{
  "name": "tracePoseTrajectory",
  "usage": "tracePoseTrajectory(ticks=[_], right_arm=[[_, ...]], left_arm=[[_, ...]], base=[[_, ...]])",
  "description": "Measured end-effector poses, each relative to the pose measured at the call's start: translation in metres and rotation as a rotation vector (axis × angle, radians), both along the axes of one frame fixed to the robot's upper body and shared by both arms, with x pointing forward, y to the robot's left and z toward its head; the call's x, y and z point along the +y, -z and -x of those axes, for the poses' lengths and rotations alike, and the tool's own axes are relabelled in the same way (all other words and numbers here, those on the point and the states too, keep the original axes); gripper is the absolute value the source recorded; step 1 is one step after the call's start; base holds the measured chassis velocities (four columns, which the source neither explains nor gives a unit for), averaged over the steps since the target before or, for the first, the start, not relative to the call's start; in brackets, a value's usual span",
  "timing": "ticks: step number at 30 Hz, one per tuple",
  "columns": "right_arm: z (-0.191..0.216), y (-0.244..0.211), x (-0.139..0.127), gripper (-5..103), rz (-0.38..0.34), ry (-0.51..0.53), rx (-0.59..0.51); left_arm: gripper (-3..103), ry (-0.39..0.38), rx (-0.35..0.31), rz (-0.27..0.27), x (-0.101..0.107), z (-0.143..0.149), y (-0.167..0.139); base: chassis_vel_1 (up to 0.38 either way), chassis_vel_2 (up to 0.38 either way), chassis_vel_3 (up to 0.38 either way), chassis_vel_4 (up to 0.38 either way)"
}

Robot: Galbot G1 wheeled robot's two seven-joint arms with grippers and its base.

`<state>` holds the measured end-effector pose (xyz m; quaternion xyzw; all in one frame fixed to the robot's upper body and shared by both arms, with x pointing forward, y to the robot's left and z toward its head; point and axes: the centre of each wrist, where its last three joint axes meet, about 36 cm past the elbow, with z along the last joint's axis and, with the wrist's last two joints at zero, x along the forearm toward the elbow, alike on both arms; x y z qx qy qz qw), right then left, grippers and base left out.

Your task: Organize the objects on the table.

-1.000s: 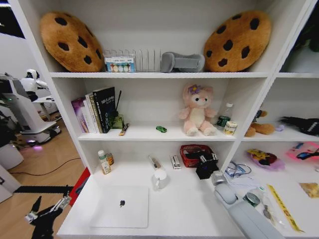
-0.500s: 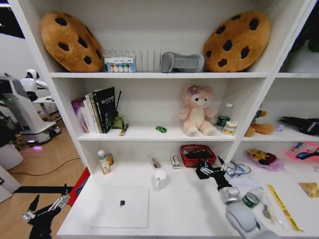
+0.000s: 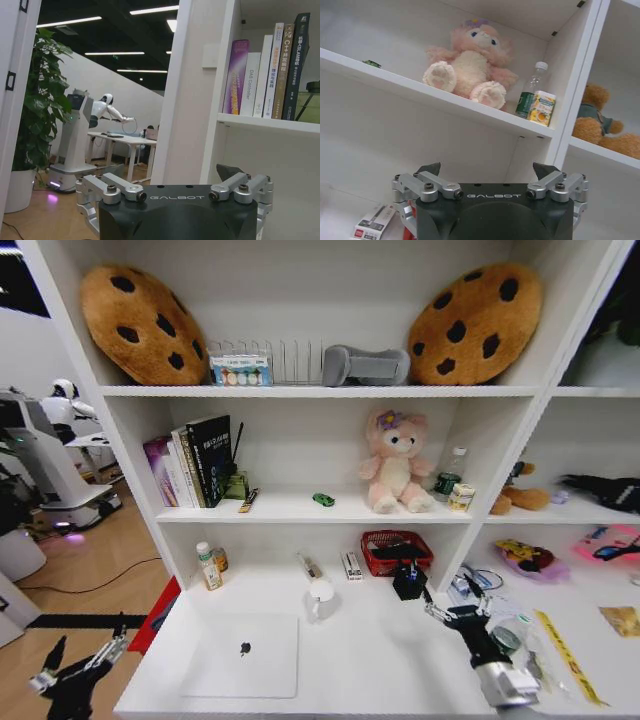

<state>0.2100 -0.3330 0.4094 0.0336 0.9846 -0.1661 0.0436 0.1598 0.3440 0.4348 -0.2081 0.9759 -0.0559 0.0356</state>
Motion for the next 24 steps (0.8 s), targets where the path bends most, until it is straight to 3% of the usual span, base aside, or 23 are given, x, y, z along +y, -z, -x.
tracePoseTrajectory(ticks=[8, 24], right_arm=[[0.025, -0.001, 0.005, 100, -0.014, 0.042, -0.013], [0.025, -0.001, 0.007, 100, -0.02, 0.092, -0.025]], left_arm=[[100, 0.007, 0.004, 0.009, -0.002, -0.002, 0.004], [100, -0.001, -0.003, 0.022, 0.006, -0.004, 0.006]], base=[[0.0, 0.0, 0.0, 0.0], [0.0, 0.0, 0.0, 0.0]])
